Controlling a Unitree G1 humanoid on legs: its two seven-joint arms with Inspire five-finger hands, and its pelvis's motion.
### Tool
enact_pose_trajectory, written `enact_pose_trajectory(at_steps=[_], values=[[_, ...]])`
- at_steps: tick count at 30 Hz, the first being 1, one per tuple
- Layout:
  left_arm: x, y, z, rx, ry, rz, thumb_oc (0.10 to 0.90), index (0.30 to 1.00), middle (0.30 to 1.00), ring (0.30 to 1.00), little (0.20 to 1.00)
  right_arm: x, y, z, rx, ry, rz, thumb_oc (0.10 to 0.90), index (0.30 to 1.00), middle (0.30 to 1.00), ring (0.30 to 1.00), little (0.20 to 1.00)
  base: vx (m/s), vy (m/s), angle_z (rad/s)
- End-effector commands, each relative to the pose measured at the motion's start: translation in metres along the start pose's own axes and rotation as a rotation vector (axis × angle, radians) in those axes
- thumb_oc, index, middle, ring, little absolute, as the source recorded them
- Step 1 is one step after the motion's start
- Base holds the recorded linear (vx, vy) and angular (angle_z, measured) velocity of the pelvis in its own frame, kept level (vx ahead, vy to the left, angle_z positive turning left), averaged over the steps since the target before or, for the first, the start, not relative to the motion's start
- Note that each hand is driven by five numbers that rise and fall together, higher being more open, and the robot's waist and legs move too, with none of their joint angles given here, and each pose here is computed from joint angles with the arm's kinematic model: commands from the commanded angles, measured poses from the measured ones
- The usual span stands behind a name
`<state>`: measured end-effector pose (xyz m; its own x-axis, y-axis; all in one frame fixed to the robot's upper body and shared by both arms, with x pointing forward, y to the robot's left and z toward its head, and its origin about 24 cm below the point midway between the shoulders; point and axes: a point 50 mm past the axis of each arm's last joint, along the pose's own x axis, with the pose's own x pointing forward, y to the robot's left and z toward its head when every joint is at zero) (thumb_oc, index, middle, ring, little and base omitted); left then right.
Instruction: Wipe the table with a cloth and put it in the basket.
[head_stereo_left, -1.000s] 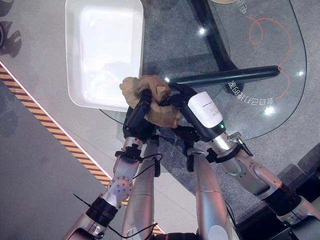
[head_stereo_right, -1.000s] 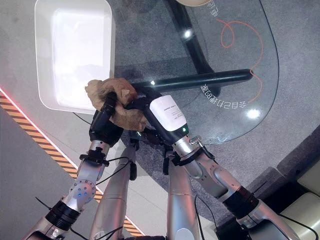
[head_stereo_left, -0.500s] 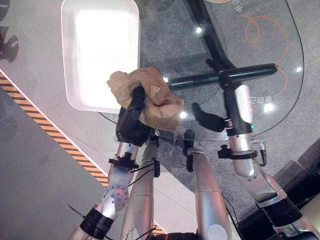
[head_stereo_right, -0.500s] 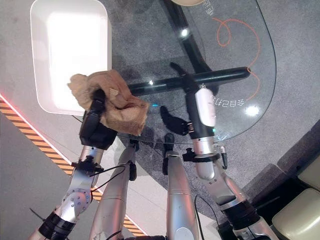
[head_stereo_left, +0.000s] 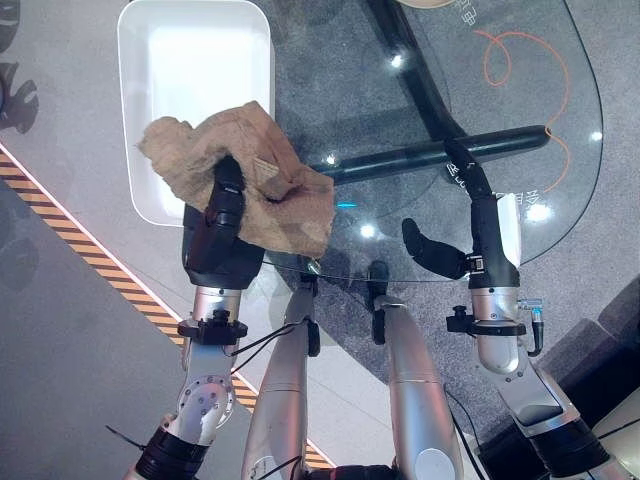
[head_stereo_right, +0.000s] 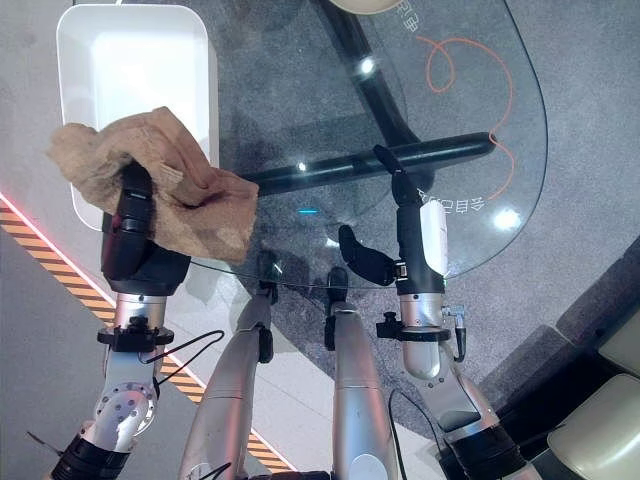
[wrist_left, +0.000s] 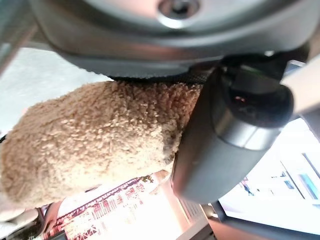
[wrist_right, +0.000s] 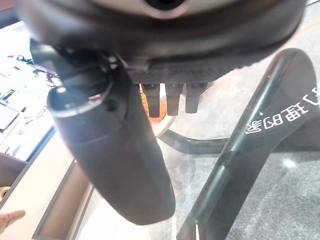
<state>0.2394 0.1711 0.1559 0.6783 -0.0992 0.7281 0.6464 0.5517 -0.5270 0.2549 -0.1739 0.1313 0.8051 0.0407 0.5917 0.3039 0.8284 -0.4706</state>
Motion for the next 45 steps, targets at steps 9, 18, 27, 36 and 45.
enact_pose_trajectory(at_steps=[9, 18, 27, 36, 45], values=[[0.024, -0.036, 0.077, 0.583, -0.476, 0.050, 0.100, 0.300, 0.300, 0.300, 0.200, -0.009, 0.017, 0.009, 0.106, -0.006, 0.241, 0.800, 0.900, 0.900, 0.900, 0.900, 0.01, 0.021, 0.01], [0.052, 0.002, 0.094, 1.028, -0.555, 0.353, 0.100, 0.300, 0.300, 0.300, 0.200, -0.014, 0.043, -0.011, 0.092, 0.102, 0.502, 0.800, 0.900, 0.900, 0.900, 0.900, 0.02, 0.091, 0.01], [0.108, 0.030, 0.098, 1.299, -0.486, 0.400, 0.100, 0.300, 0.300, 0.300, 0.200, -0.012, 0.068, -0.014, 0.093, 0.145, 0.804, 0.800, 0.900, 0.900, 0.900, 0.900, 0.00, 0.056, -0.01], [0.147, 0.048, 0.091, 1.451, -0.367, 0.419, 0.100, 0.300, 0.300, 0.300, 0.200, 0.000, 0.079, -0.012, 0.086, 0.139, 0.842, 0.800, 0.900, 0.900, 0.900, 0.900, 0.00, 0.048, -0.03], [0.171, 0.059, 0.103, 1.547, -0.292, 0.549, 0.100, 0.300, 0.300, 0.300, 0.200, 0.016, 0.078, -0.007, 0.089, 0.104, 0.828, 0.800, 0.900, 0.900, 0.900, 0.900, -0.02, 0.030, -0.05]])
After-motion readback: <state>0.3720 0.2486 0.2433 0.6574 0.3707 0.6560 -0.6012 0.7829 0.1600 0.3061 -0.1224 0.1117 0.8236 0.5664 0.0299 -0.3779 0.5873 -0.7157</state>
